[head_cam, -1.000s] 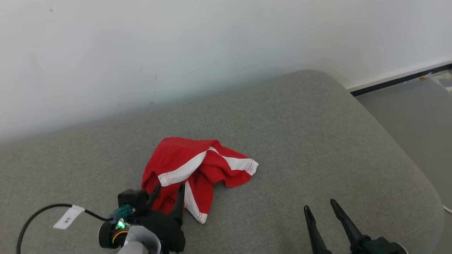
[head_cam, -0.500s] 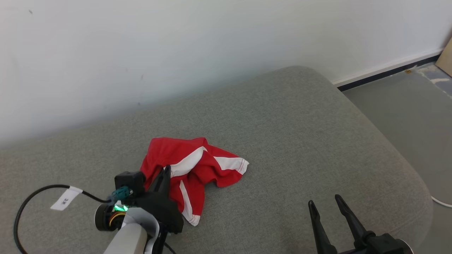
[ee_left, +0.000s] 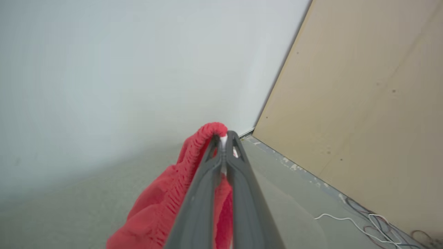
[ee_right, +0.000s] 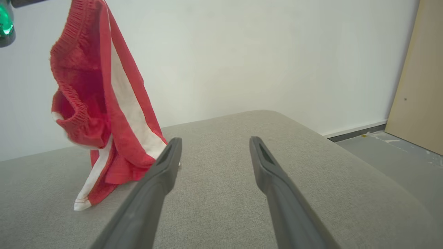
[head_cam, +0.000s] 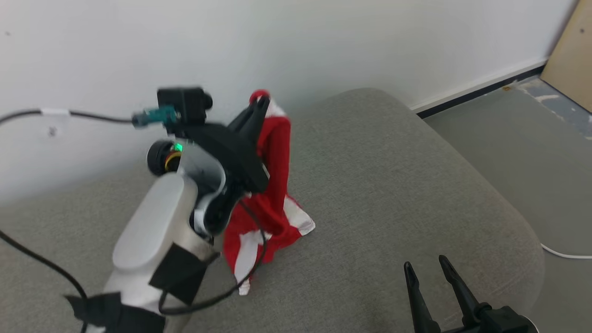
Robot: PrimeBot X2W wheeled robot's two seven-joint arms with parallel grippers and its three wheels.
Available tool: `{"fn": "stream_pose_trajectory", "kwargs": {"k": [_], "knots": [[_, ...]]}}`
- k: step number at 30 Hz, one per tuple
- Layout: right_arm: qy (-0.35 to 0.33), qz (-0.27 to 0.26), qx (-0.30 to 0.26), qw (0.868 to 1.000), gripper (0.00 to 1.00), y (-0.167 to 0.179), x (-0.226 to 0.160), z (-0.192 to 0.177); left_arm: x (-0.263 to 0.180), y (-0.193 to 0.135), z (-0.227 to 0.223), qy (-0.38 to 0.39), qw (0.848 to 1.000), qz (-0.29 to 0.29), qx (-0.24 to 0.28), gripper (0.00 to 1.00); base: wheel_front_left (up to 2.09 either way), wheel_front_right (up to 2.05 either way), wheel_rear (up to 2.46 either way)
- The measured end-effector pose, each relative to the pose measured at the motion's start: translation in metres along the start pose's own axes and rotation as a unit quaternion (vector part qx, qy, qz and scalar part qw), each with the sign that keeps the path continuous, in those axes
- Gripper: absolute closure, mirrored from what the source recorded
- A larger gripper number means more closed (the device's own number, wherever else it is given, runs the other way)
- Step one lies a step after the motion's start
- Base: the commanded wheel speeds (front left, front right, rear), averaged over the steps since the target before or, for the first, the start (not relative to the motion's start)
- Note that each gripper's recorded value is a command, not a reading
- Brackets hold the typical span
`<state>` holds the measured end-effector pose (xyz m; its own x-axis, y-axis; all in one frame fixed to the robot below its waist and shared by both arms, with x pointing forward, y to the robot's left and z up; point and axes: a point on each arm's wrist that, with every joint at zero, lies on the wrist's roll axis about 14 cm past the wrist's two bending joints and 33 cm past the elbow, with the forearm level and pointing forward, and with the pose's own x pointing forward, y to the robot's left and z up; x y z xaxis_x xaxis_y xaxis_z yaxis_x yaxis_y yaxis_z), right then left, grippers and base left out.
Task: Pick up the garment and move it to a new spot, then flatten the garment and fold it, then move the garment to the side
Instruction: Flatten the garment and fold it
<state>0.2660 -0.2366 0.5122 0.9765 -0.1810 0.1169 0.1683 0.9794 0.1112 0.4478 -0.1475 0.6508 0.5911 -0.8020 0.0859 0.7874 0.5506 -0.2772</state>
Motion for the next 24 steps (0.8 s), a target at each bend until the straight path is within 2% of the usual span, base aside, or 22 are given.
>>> {"fn": "stream_pose_trajectory", "kwargs": {"k": [2, 5, 9, 13, 18, 21, 24], "knots": [[0.000, -0.007, 0.002, 1.000, 0.00, -0.003, -0.003, 0.000, 0.009, -0.021, 0.019, -0.008, 0.999, -0.035, -0.030, 1.00, 0.00, 0.00, 0.00], [-0.001, -0.017, 0.004, 1.000, 0.00, -0.008, -0.006, 0.000, 0.018, -0.048, 0.047, -0.021, 0.996, -0.069, -0.044, 1.00, 0.00, 0.00, 0.00], [0.001, -0.018, 0.005, 1.000, 0.00, -0.008, -0.007, -0.001, 0.021, -0.058, 0.065, -0.035, 0.995, -0.071, -0.055, 1.00, 0.00, 0.00, 0.00], [0.001, -0.013, 0.006, 1.000, 0.00, -0.005, -0.003, -0.001, 0.006, -0.029, 0.013, 0.025, 0.995, -0.040, -0.092, 1.00, 0.00, 0.00, 0.00], [0.009, -0.001, 0.012, 1.000, 0.00, 0.003, 0.003, -0.006, -0.046, 0.018, -0.069, 0.093, 0.986, -0.001, -0.137, 1.00, 0.00, 0.00, 0.00], [0.014, 0.007, 0.015, 1.000, 0.00, 0.007, 0.008, -0.008, -0.085, 0.044, -0.107, 0.121, 0.984, 0.032, -0.127, 1.00, 0.00, 0.00, 0.00], [0.024, 0.019, 0.016, 0.999, 0.00, 0.014, 0.013, -0.014, -0.122, 0.079, -0.122, 0.124, 0.988, 0.071, -0.052, 1.00, 0.00, 0.00, 0.00]]}}
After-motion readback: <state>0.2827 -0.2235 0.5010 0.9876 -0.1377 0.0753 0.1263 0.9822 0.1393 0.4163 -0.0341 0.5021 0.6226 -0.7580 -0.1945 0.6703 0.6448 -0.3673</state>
